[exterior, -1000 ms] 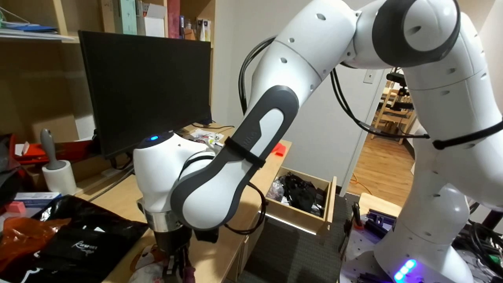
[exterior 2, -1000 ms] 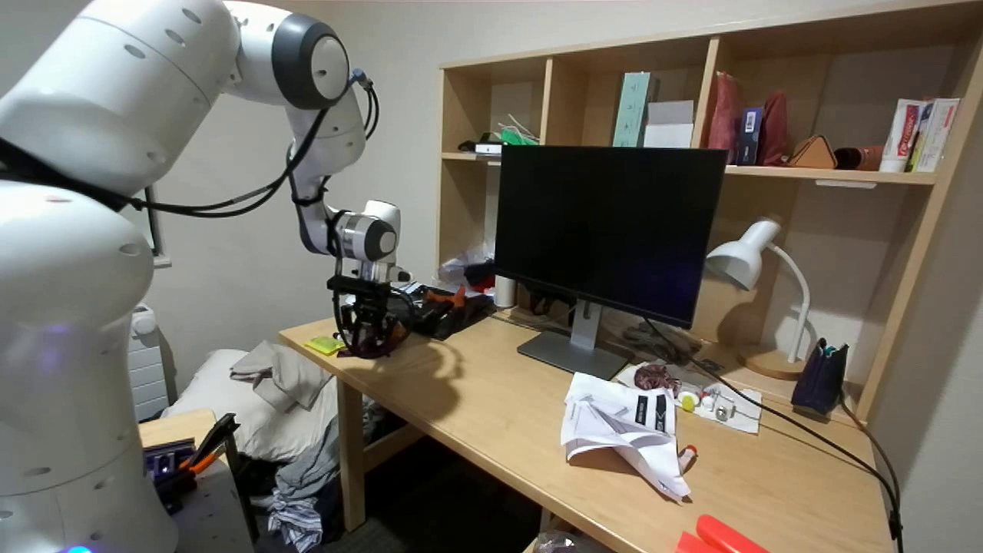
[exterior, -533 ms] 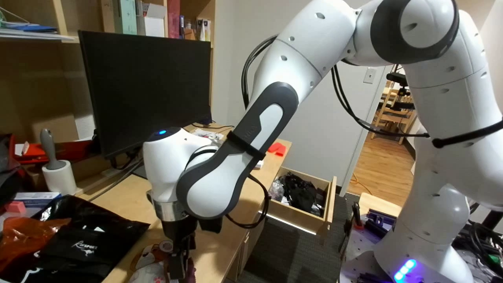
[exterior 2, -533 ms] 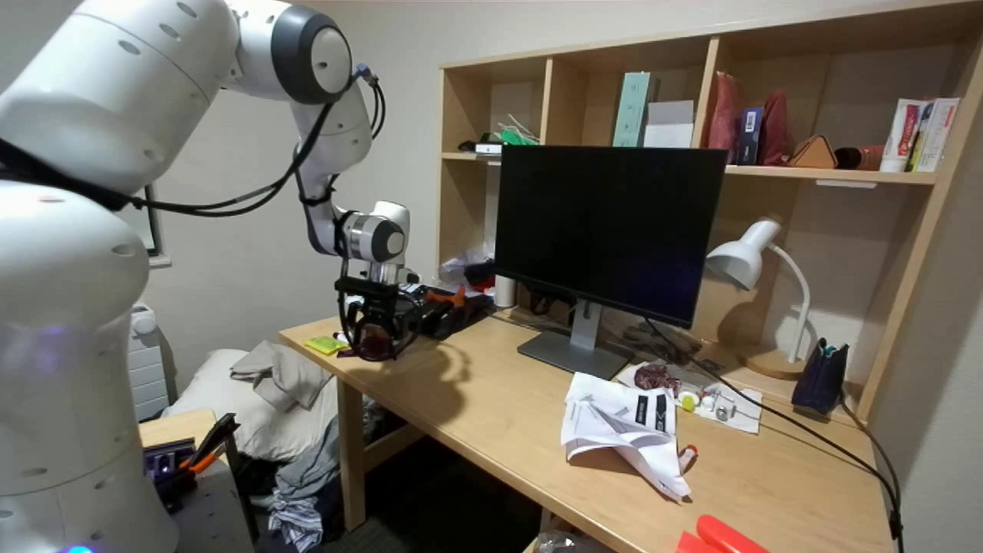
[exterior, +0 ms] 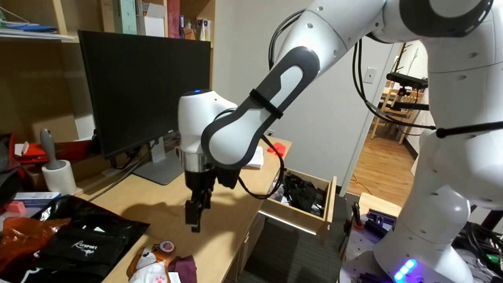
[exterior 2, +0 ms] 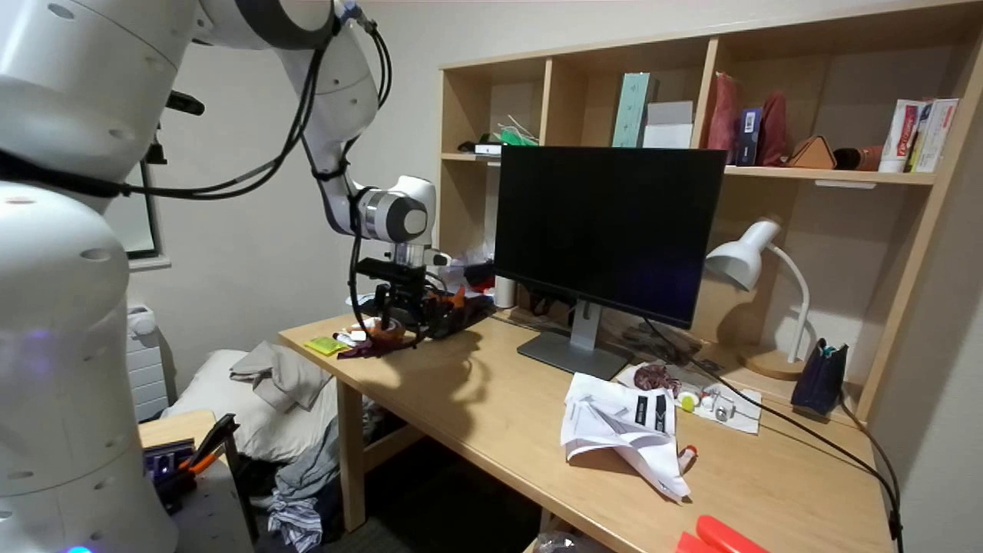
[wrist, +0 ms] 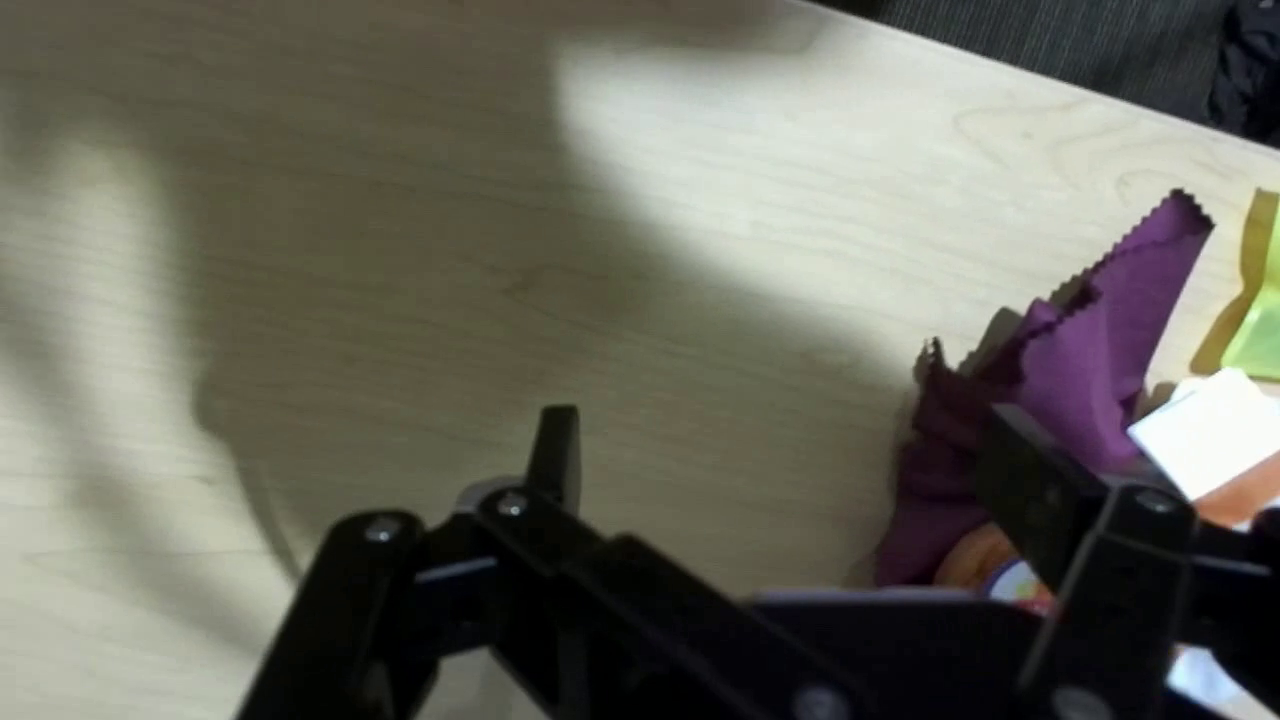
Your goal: Move the purple cloth to the left side of the desk then move the papers to the left side as well
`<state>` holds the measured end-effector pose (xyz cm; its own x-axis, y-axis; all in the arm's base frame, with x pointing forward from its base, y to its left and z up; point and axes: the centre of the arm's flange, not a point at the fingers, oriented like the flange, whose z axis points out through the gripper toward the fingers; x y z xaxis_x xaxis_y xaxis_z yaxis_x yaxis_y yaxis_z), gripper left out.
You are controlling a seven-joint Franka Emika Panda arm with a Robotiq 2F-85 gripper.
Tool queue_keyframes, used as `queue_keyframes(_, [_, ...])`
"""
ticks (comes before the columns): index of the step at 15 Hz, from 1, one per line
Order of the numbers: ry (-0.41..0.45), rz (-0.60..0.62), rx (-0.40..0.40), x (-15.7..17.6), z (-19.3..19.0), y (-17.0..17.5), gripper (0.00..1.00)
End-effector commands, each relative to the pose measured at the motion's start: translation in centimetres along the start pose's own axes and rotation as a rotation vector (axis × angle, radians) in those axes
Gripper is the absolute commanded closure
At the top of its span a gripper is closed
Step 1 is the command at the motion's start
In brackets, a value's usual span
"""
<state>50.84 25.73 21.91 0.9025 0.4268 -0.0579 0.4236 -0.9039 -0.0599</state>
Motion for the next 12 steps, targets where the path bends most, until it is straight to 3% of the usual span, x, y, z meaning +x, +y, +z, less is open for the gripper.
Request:
queue_keyframes(1, [0.052,0.124,0.052,-2.1,-4.8,6.8,0.00])
queue_keyframes(7, [0.095,0.371,0.074,-1.8,-8.7,21.0,0.00])
queue_keyframes(12, [0.085,0.520,0.106,-2.9,-9.3,30.7,0.00])
